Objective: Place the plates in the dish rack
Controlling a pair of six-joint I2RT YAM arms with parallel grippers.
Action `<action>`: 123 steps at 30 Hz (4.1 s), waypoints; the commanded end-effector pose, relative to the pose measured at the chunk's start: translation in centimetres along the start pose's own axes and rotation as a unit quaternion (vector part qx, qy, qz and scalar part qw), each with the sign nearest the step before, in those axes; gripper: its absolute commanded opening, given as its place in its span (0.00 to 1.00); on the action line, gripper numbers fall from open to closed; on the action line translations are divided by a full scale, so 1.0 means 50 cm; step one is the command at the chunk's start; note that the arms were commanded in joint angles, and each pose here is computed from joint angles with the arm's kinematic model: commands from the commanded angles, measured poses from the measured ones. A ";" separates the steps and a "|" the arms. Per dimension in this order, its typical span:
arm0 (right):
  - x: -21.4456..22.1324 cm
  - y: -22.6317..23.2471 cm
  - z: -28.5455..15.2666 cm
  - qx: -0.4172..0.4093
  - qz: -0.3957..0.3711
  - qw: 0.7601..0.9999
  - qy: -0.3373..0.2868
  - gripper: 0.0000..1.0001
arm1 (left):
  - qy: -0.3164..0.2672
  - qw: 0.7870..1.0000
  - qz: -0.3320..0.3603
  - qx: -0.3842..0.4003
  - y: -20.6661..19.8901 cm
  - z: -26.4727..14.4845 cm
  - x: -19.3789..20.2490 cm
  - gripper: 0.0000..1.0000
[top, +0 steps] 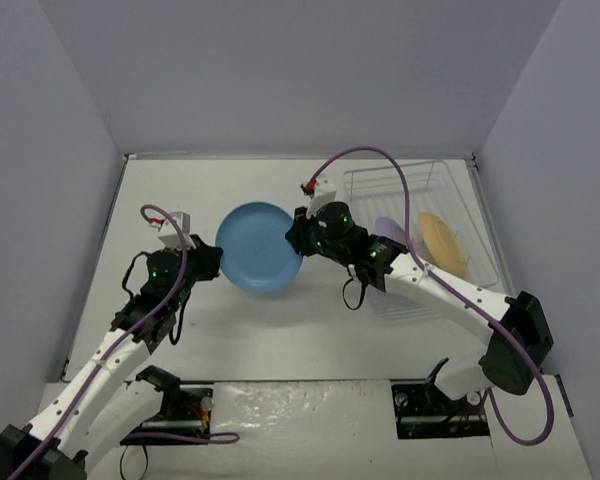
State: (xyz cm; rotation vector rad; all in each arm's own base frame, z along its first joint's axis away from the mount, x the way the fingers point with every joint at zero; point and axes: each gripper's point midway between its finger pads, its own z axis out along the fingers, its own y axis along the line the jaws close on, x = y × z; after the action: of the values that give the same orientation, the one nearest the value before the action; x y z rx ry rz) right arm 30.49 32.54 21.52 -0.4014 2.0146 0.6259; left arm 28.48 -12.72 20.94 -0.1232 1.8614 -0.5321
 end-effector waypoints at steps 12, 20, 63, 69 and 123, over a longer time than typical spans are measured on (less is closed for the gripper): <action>-0.191 -0.145 -0.209 0.244 -0.060 0.961 -0.120 0.00 | -0.062 0.997 -0.008 -0.035 -0.014 0.015 -0.108 0.97; -0.243 -0.184 -0.319 0.511 -0.179 0.834 -0.104 0.00 | -0.034 0.994 -0.004 -0.101 0.028 0.025 -0.093 0.97; -0.124 -0.233 -0.207 0.606 -0.437 0.662 0.070 0.00 | 0.009 0.995 0.012 -0.097 0.035 0.054 -0.041 0.97; -0.093 -0.208 -0.158 0.590 -0.479 0.643 0.095 0.00 | 0.006 0.994 0.015 -0.110 0.046 0.050 -0.042 0.97; -0.046 -0.209 -0.218 0.539 -0.311 0.780 0.069 0.95 | 0.003 0.992 0.026 -0.121 0.052 0.048 -0.052 0.97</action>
State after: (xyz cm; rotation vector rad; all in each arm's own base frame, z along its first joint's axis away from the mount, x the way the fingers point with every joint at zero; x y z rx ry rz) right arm 29.33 16.78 19.82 -0.4575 1.9329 -1.1274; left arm 30.99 -10.03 18.25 -0.2306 2.0117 -0.2432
